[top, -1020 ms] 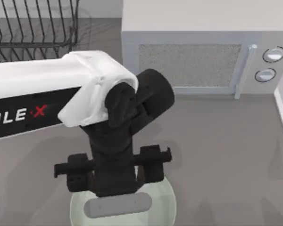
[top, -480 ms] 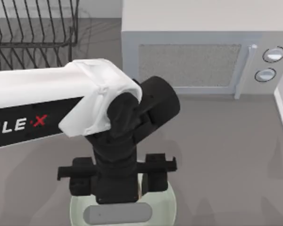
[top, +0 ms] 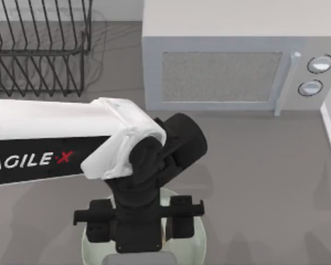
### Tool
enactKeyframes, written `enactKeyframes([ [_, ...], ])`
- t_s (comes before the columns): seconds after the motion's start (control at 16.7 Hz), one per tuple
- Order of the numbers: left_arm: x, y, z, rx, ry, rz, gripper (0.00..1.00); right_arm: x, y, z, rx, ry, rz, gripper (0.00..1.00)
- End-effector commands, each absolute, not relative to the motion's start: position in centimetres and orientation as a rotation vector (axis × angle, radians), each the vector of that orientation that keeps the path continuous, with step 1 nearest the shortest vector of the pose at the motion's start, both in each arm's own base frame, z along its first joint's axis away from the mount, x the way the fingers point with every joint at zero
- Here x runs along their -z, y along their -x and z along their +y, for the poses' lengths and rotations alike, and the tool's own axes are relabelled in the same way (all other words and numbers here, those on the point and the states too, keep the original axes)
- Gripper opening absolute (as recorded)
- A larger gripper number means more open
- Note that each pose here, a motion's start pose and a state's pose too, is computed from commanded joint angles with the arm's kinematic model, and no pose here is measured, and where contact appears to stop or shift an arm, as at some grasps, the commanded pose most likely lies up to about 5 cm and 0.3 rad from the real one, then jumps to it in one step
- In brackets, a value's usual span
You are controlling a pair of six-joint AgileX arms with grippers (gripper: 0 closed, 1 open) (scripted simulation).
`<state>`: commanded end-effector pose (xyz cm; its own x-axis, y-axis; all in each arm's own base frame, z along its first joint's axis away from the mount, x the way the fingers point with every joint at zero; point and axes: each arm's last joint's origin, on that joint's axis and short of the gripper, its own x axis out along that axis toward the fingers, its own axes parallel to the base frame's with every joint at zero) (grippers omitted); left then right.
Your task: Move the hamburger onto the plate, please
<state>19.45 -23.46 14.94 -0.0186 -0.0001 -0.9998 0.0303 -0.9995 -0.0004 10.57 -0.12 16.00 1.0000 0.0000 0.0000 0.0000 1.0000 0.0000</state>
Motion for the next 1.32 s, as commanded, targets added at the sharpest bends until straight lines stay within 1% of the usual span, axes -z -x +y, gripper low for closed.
enactKeyframes([
  [0.18,-14.94,-19.45,-23.46,2.227,-2.186,0.034,0.00,-16.00,-10.57,-0.12,0.000,0.000,0.000,1.00],
  [0.96,-14.94,-19.45,-23.46,2.227,-2.186,0.034,0.98,-16.00,-10.57,-0.12,0.000,0.000,0.000,1.00],
  [1.02,-14.94,-19.45,-23.46,2.227,-2.186,0.034,1.00,-16.00,-10.57,-0.12,0.000,0.000,0.000,1.00],
  [1.32,-14.94,-19.45,-23.46,2.227,-2.186,0.034,1.00,-16.00,-10.57,-0.12,0.000,0.000,0.000,1.00],
])
